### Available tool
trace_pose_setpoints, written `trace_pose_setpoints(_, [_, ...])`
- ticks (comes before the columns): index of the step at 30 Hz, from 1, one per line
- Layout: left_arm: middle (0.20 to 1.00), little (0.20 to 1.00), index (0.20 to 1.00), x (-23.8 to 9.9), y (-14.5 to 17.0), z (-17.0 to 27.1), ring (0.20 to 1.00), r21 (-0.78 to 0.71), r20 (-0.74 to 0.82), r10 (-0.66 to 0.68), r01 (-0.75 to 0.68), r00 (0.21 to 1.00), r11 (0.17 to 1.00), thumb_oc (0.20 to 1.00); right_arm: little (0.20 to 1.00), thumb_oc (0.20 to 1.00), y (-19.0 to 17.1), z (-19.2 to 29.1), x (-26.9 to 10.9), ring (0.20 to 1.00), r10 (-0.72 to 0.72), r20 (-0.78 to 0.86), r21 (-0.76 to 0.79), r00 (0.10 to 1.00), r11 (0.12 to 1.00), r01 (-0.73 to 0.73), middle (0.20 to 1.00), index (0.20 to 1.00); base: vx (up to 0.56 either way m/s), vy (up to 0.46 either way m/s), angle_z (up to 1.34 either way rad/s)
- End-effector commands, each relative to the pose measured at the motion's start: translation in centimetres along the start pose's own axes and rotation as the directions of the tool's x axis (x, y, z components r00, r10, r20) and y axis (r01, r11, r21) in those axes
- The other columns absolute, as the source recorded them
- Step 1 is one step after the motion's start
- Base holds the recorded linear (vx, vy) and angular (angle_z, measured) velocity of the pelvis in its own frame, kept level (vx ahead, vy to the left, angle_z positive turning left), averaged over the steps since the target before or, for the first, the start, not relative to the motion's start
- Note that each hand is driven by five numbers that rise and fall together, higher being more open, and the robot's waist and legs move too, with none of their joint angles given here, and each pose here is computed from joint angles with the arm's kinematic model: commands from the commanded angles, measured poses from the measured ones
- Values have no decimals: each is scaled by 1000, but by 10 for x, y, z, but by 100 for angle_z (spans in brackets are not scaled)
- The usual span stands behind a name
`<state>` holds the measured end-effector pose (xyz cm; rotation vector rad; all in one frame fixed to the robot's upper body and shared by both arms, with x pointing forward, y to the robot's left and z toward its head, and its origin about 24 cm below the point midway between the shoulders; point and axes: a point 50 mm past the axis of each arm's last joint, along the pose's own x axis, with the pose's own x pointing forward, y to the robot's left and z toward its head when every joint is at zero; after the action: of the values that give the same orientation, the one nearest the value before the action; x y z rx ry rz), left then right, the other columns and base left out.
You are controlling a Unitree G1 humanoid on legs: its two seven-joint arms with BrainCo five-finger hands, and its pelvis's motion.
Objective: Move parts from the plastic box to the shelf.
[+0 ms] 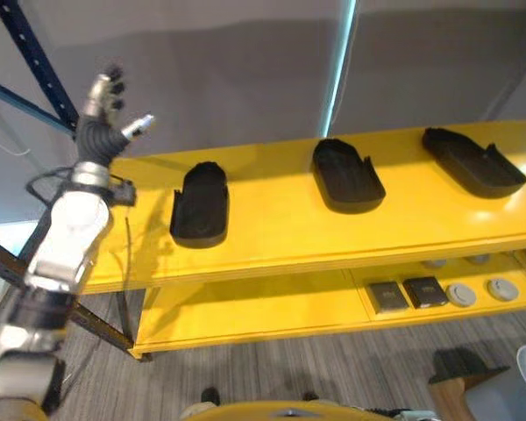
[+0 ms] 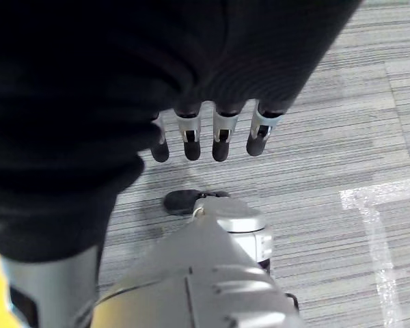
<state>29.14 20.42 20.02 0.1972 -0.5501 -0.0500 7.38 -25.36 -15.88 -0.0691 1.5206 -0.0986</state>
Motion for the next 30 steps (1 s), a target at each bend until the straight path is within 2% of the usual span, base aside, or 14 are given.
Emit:
trace_pose_setpoints(1, [200, 200, 200, 3, 1, 9, 200, -47, 90, -71, 76, 993, 996, 200, 1000, 1000, 13, 3, 2, 1000, 40, -17, 18, 999, 999, -39, 1000, 1000, 42, -19, 10])
trace_pose_setpoints(4, [200, 200, 200, -19, -15, -1, 200, -60, 72, -146, 150, 987, 987, 200, 1000, 1000, 20, 1, 3, 1000, 57, -14, 38, 998, 998, -57, 1000, 1000, 48, -11, 18])
trace_pose_setpoints(6, [200, 200, 200, -40, -25, -17, 200, -139, 6, -202, 201, 979, 970, 200, 1000, 1000, 23, -1, 4, 1000, 65, -27, 23, 998, 998, -65, 1000, 1000, 35, 1, 10])
trace_pose_setpoints(7, [200, 200, 200, -44, -28, -21, 200, -187, -14, -207, 200, 978, 962, 200, 1000, 1000, 23, -3, 4, 1000, 68, -37, 14, 997, 998, -68, 1000, 1000, 0, 0, 0])
trace_pose_setpoints(10, [200, 200, 200, -56, -38, -27, 200, -179, -47, -247, 235, 968, 955, 200, 1000, 1000, 22, -5, 4, 1000, 68, -44, 15, 997, 998, -68, 1000, 1000, 10, -5, 13])
trace_pose_setpoints(11, [200, 200, 200, -63, -44, -34, 200, -228, -80, -261, 237, 962, 944, 200, 1000, 1000, 21, -4, 4, 1000, 67, -39, 37, 997, 997, -66, 1000, 1000, 3, -7, 17])
trace_pose_setpoints(17, [200, 200, 200, -73, -59, -42, 200, -290, -120, -325, 280, 938, 915, 200, 1000, 1000, 16, 0, 2, 1000, 64, -25, 60, 998, 996, -62, 1000, 1000, -1, -8, 10])
trace_pose_setpoints(20, [200, 200, 200, -76, -66, -46, 200, -313, -139, -328, 273, 934, 910, 200, 1000, 1000, 13, 5, 1, 1000, 56, -7, 85, 998, 995, -56, 1000, 1000, -18, 4, 0])
trace_pose_setpoints(25, [200, 200, 200, -69, -71, -52, 200, -407, -163, -239, 155, 957, 900, 200, 1000, 1000, 4, 18, -2, 1000, 32, 38, 71, 999, 997, -35, 1000, 1000, -92, 15, -6])
trace_pose_setpoints(30, [200, 200, 200, -63, -75, -56, 200, -383, -176, -191, 111, 966, 917, 200, 1000, 1000, 4, 21, -2, 1000, 33, 54, 64, 998, 997, -36, 1000, 1000, 2, -10, -7])
